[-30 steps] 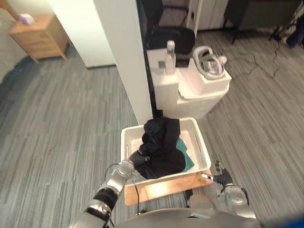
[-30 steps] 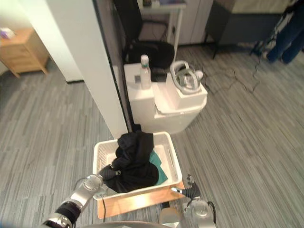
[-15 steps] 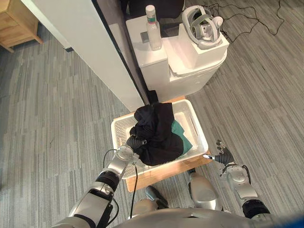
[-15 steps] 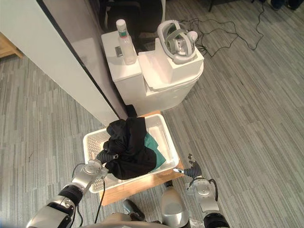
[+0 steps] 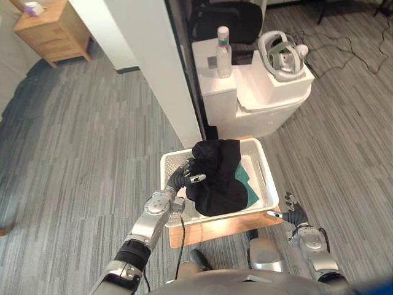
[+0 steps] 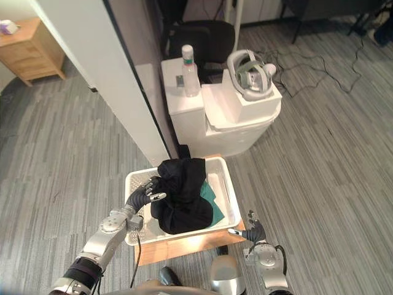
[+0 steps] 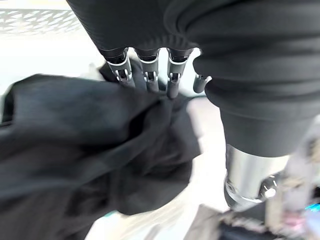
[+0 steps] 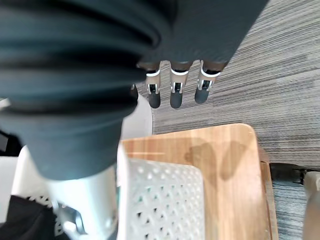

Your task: Tidy the bed and pick cloth on bed and put in laundry

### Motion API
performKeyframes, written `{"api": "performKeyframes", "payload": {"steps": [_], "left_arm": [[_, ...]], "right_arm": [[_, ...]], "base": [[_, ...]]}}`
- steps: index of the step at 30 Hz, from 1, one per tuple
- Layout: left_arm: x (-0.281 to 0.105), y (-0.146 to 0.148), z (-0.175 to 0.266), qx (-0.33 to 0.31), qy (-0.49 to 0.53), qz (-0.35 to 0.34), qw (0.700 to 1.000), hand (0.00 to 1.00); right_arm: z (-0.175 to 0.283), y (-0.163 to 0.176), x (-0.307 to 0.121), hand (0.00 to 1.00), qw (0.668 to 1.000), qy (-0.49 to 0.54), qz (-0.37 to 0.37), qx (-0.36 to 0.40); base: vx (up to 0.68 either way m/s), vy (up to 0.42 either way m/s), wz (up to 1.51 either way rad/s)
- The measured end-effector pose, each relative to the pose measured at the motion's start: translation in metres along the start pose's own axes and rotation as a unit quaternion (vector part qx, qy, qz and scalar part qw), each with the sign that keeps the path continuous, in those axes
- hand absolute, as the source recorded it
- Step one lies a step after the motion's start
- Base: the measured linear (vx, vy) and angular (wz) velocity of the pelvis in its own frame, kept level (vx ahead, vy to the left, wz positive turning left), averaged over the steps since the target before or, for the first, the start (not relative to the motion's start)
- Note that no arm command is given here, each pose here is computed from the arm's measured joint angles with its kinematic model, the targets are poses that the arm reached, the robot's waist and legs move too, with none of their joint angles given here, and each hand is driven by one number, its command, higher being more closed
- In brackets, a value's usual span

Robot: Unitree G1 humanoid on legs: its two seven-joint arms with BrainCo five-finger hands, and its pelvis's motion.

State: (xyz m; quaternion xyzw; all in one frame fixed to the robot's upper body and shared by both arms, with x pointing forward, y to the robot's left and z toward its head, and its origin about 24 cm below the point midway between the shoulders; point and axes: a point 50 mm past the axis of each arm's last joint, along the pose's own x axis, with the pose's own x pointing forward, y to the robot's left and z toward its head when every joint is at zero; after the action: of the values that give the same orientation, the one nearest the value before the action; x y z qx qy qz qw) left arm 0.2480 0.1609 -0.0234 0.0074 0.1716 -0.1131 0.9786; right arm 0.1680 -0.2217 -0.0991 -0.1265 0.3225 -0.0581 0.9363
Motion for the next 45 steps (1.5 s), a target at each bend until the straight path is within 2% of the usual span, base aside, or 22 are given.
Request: {"api": "performKeyframes", "payload": {"steps": [5, 11, 19, 22, 26, 28, 33, 39, 45], "left_arm": [[-0.011, 0.011, -0.002, -0.009, 0.006, -0.008, 1.0, 0.0], [-0.023, 0.015, -0.021, -0.052, 0.051, 0.0, 0.997, 0.0], [-0.048, 0.045, -0.052, -0.119, 0.101, 0.104, 0.982, 0.0], [-0.071, 0.053, -0.093, -0.139, 0.18, 0.149, 0.962, 0.0], [-0.106, 0.044, -0.144, -0.14, 0.288, 0.174, 0.931, 0.0], [-0.132, 0.032, -0.174, -0.157, 0.356, 0.18, 0.904, 0.0], [-0.169, 0.004, -0.211, -0.184, 0.454, 0.174, 0.854, 0.0], [-0.174, -0.005, -0.218, -0.2, 0.474, 0.175, 0.839, 0.0], [-0.173, -0.006, -0.219, -0.223, 0.475, 0.18, 0.832, 0.0]], "right_arm": [[-0.013, -0.001, -0.002, 0.0, 1.0, 0.028, -0.002, 0.001], [-0.025, 0.0, -0.004, 0.0, 0.998, 0.055, -0.004, 0.011], [-0.044, -0.016, -0.007, 0.0, 0.993, 0.1, -0.033, 0.044], [-0.055, -0.02, -0.011, 0.0, 0.989, 0.124, -0.046, 0.07], [-0.069, -0.028, -0.016, 0.0, 0.978, 0.153, -0.079, 0.121], [-0.07, -0.031, -0.014, 0.0, 0.97, 0.159, -0.1, 0.156], [-0.073, -0.033, -0.013, 0.0, 0.955, 0.169, -0.125, 0.208], [-0.082, -0.018, -0.018, 0.0, 0.93, 0.201, -0.127, 0.281], [-0.097, 0.007, -0.028, 0.0, 0.913, 0.25, -0.091, 0.31]], "base": [[-0.02, -0.012, 0.18], [-0.03, -0.01, 0.06], [-0.02, -0.016, 0.11], [0.0, -0.02, 0.13], [0.0, -0.009, 0.05], [0.0, 0.0, 0.0], [0.0, 0.0, 0.0], [-0.01, -0.017, -0.01], [0.0, -0.01, 0.0]]}}
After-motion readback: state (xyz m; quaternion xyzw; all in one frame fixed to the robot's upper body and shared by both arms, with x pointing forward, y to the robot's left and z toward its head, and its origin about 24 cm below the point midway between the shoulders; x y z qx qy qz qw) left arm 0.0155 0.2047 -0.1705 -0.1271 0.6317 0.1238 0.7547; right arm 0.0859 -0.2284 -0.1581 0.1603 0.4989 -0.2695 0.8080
